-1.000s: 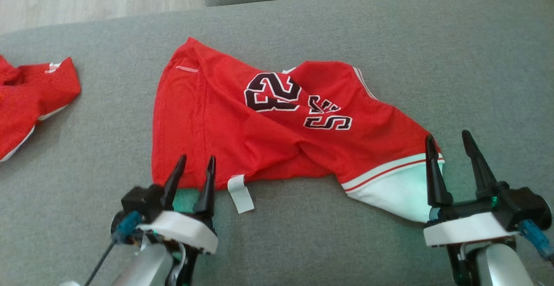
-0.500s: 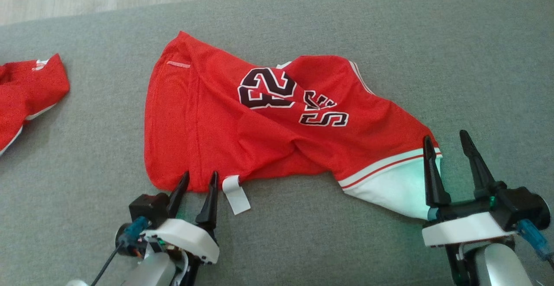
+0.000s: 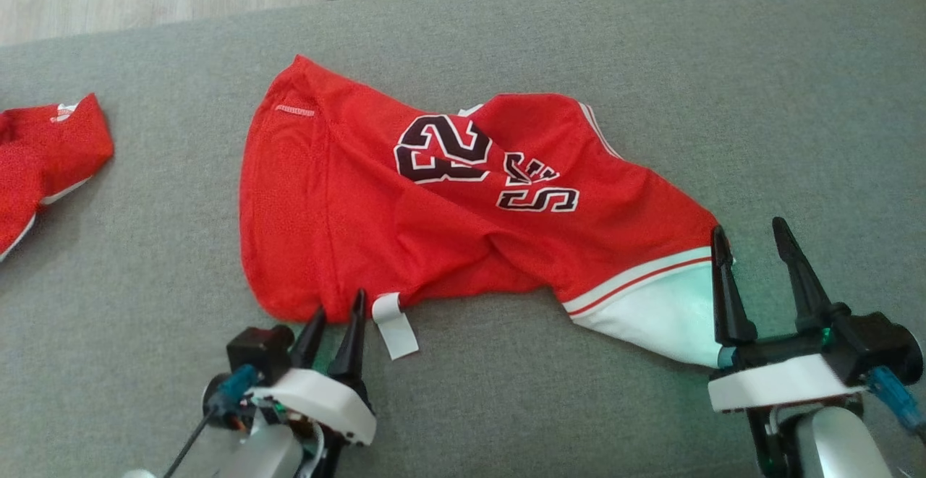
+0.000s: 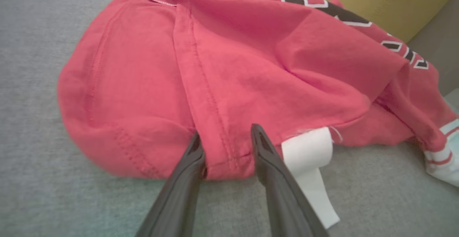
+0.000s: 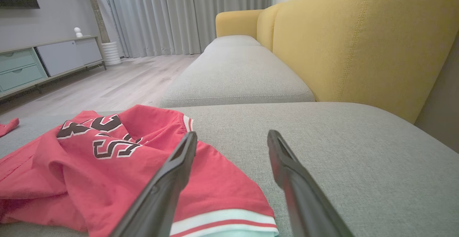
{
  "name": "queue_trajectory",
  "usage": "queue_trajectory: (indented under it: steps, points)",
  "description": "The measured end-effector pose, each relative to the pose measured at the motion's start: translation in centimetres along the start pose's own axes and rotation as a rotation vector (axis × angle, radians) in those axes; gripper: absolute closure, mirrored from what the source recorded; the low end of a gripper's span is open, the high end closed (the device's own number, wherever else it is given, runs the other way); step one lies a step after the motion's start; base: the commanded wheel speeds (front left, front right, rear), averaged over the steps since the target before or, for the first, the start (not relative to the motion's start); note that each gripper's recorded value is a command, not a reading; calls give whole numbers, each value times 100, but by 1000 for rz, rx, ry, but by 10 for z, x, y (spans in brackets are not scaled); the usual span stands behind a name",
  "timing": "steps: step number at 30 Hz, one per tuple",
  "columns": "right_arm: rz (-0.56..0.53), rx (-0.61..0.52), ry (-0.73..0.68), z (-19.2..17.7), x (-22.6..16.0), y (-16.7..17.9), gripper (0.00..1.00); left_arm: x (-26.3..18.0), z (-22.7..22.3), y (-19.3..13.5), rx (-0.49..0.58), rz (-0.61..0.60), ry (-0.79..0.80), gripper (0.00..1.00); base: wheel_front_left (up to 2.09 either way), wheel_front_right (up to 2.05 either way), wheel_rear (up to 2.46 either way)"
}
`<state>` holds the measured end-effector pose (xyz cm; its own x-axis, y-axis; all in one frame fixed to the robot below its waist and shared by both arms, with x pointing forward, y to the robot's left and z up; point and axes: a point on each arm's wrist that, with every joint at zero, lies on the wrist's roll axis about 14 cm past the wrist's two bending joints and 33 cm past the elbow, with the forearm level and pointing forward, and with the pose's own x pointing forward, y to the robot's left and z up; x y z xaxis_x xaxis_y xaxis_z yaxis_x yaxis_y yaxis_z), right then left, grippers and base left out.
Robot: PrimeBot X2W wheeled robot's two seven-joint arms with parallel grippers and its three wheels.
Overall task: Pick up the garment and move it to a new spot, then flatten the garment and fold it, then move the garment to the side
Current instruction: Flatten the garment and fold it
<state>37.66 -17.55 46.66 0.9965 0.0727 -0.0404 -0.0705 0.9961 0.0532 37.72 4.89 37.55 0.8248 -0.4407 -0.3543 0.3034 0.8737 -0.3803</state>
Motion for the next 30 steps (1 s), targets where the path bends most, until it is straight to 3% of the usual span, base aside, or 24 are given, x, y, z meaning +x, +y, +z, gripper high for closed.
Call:
queue_trajectory:
  steps: [5, 7, 8, 9, 20, 25, 30]
  points:
    - [4, 0, -4, 1, 0, 1, 0, -1, 4, -9, 11, -26, -15, 57, 0, 0, 0]
    - [5, 0, -7, 2, 0, 2, 0, -1, 9, -12, 11, -33, -29, 74, 0, 0, 0]
    - [6, 0, -8, 3, 0, 2, 0, -1, 12, -14, 11, -36, -38, 93, 0, 0, 0]
    - [7, 0, -9, 3, 0, 2, 0, -1, 14, -15, 12, -40, -47, 100, 0, 0, 0]
    - [37, 6, 4, -1, -4, 12, 0, -40, 40, -23, -127, -47, -127, 100, 0, 0, 0]
    - [66, 7, -8, 2, 1, 21, 0, -77, 32, 5, -216, 58, -105, 100, 0, 0, 0]
    - [97, 8, -7, 2, 5, 31, 0, -106, -4, 24, -310, 155, -5, 100, 0, 0, 0]
